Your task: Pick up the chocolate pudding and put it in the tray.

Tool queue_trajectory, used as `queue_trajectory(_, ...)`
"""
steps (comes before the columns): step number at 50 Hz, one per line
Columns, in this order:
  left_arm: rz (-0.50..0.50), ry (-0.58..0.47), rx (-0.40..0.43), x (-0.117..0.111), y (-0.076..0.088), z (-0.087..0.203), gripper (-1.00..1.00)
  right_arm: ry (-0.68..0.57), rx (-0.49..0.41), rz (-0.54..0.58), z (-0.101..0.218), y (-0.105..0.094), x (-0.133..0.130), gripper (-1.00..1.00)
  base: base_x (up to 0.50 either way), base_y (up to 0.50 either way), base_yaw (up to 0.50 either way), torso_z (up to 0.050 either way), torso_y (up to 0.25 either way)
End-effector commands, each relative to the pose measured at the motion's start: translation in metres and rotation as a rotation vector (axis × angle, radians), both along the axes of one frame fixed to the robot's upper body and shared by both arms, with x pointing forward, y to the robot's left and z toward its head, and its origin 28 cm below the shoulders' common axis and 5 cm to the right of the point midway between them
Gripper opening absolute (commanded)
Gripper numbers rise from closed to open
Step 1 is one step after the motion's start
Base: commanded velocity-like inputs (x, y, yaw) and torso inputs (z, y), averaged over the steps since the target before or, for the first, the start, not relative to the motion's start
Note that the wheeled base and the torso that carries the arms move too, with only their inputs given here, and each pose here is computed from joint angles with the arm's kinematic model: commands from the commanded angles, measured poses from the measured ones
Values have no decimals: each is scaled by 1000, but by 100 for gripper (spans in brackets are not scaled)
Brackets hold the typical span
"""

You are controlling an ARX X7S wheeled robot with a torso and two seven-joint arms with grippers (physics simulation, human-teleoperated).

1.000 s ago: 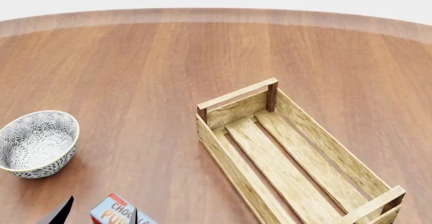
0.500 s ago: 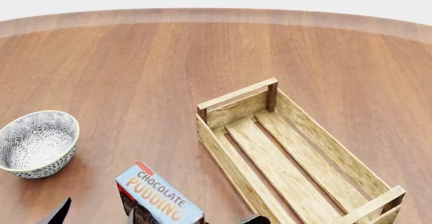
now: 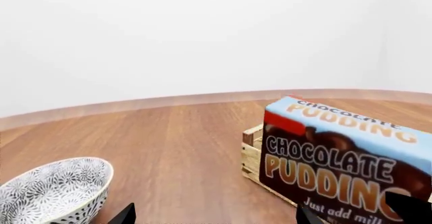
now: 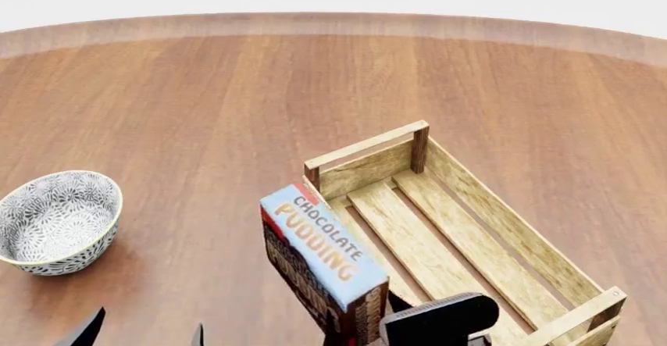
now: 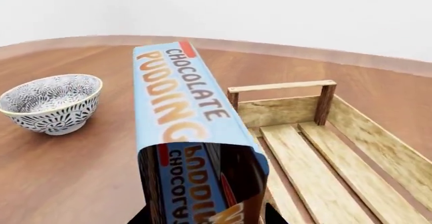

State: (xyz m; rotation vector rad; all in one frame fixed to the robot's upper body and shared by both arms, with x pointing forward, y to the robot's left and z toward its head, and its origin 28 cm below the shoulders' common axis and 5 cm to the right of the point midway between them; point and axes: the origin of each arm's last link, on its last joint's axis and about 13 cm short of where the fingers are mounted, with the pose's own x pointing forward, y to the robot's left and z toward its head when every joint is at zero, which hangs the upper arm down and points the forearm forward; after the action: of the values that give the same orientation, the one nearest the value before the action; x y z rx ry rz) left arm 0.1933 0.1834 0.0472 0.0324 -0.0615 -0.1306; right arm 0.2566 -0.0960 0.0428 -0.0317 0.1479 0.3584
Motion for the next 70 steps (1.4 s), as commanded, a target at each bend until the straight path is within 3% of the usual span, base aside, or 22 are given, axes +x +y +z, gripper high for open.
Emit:
queue_trajectory(1, 4, 6, -4, 0, 1, -2, 100, -31, -15, -89, 8, -15, 5, -100, 0, 0, 0, 0, 0)
queue_trajectory(16, 5, 9, -5, 0, 1, -5, 100, -29, -19, -135, 9, -21, 9, -100, 0, 0, 0, 0, 0)
queue_trajectory(47, 22, 23, -9, 2, 8, -12, 100, -20, -3, -350, -5, -37, 35, -100, 0, 0, 0, 0, 0)
queue_trajectory(70, 23, 33, -8, 3, 8, -17, 100, -18, -47, -461, -15, -46, 47, -100, 0, 0, 0, 0, 0)
